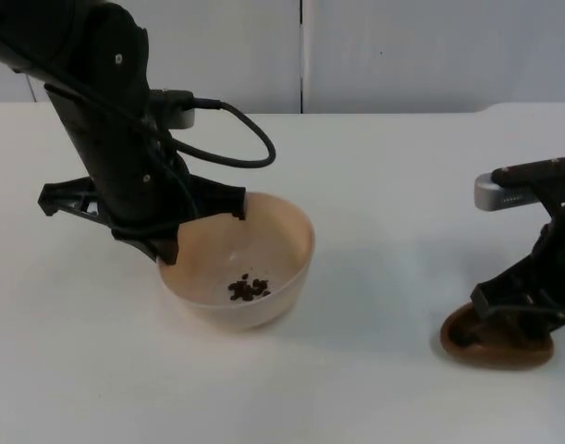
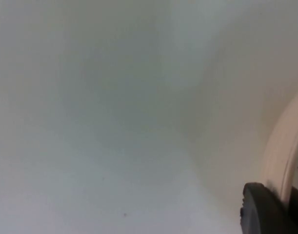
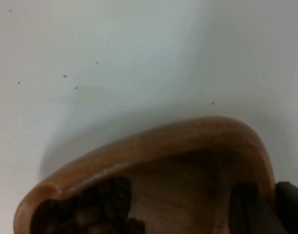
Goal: Pick up the bowl with the left hand and pour the coffee beans from the cup into the bowl with the right hand.
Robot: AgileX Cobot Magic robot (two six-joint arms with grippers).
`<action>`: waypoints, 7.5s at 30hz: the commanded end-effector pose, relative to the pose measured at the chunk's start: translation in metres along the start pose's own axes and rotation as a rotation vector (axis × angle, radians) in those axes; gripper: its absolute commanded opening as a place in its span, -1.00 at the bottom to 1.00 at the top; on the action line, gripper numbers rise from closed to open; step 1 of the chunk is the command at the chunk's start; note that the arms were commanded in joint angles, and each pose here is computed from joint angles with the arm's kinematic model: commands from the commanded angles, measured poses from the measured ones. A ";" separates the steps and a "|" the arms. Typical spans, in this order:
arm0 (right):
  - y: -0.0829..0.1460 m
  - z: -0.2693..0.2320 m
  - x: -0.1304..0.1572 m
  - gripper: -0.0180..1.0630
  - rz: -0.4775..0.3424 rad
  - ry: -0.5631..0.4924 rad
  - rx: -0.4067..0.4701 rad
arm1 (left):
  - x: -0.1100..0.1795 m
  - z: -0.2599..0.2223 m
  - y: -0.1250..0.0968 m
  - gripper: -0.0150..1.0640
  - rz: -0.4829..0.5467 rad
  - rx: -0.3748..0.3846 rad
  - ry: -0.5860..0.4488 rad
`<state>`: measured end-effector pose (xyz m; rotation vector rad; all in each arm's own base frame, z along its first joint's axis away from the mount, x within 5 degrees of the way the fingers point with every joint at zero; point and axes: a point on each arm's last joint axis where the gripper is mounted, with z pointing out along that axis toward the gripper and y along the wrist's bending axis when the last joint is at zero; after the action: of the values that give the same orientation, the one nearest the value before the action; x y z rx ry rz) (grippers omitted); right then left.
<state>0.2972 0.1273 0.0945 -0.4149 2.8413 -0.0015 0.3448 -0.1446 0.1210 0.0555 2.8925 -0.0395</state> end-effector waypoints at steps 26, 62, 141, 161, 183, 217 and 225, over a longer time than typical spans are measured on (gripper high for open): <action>-0.001 -0.001 0.002 0.33 0.054 0.005 -0.003 | -0.005 -0.037 0.001 0.12 0.006 0.014 -0.081; -0.019 -0.255 0.028 0.33 0.034 -0.697 -0.099 | 0.020 -0.222 0.027 0.12 0.045 0.121 -0.470; -0.043 -0.265 0.269 0.33 -0.156 -0.832 -0.164 | 0.309 -0.241 0.124 0.12 0.342 0.280 -0.799; -0.045 -0.264 0.268 0.33 -0.156 -0.831 -0.138 | 0.307 -0.240 0.124 0.12 0.340 0.279 -0.807; -0.045 -0.264 0.268 0.44 -0.156 -0.831 -0.138 | 0.308 -0.240 0.123 0.33 0.339 0.282 -0.806; -0.044 -0.264 0.268 0.98 -0.100 -0.831 -0.092 | 0.307 -0.240 0.124 0.97 0.336 0.281 -0.806; -0.043 -0.264 0.268 0.98 0.067 -0.824 0.043 | 0.307 -0.240 0.124 0.97 0.336 0.281 -0.806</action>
<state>-0.0076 0.0009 0.2803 -0.2888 2.0347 0.1451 -0.0067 -0.0020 0.2751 0.4588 2.0368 -0.3055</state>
